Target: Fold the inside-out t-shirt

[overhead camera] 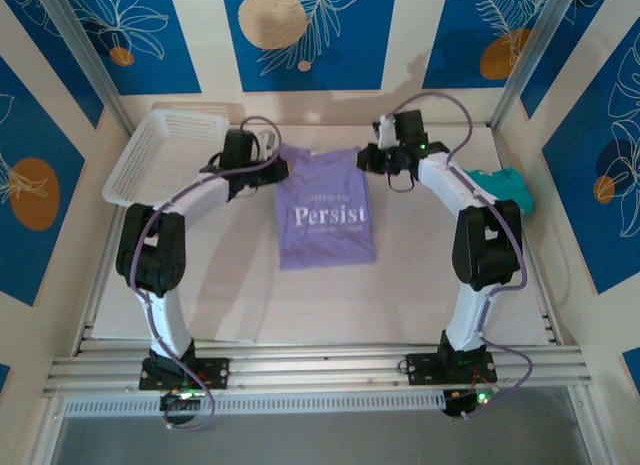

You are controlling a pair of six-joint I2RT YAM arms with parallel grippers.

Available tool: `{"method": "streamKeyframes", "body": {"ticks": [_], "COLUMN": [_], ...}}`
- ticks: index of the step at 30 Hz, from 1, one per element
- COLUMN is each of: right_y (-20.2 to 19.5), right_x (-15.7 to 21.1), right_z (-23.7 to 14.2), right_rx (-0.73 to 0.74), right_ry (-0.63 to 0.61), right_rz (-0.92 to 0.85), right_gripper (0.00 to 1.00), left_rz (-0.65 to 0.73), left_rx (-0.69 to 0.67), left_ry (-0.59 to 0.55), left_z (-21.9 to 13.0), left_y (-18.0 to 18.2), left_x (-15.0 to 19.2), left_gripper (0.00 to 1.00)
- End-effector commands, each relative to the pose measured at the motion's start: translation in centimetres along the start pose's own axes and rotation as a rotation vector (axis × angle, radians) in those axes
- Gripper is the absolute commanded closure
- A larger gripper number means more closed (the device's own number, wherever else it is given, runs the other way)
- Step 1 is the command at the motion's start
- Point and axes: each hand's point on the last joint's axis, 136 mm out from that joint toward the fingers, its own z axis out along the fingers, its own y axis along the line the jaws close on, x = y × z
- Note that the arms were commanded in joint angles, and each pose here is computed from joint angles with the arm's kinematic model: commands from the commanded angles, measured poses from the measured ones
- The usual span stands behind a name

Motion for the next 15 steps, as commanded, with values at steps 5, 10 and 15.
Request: {"method": "streamKeyframes", "body": {"ticks": [5,10,15], "right_y": [5.5,6.6,5.5], "right_x": [-10.9,-9.0,-2.3], "right_z": [-6.1,-6.2,-4.6], "right_rx": [-0.144,-0.191,-0.225], "right_ry": [-0.220,-0.205,-0.119], "right_rz": [-0.102,-0.138,-0.089], "right_gripper": [1.00,1.00,1.00], "left_rz": [0.120,0.124,0.071], "left_rx": [0.091,0.133,0.157], "left_ry": [-0.262,-0.277,-0.228], "left_z": [-4.4,-4.6,-4.1], "left_y": [-6.3,-6.6,-4.4], "left_x": [-12.8,-11.5,-4.7], "left_gripper": [1.00,1.00,1.00]}}
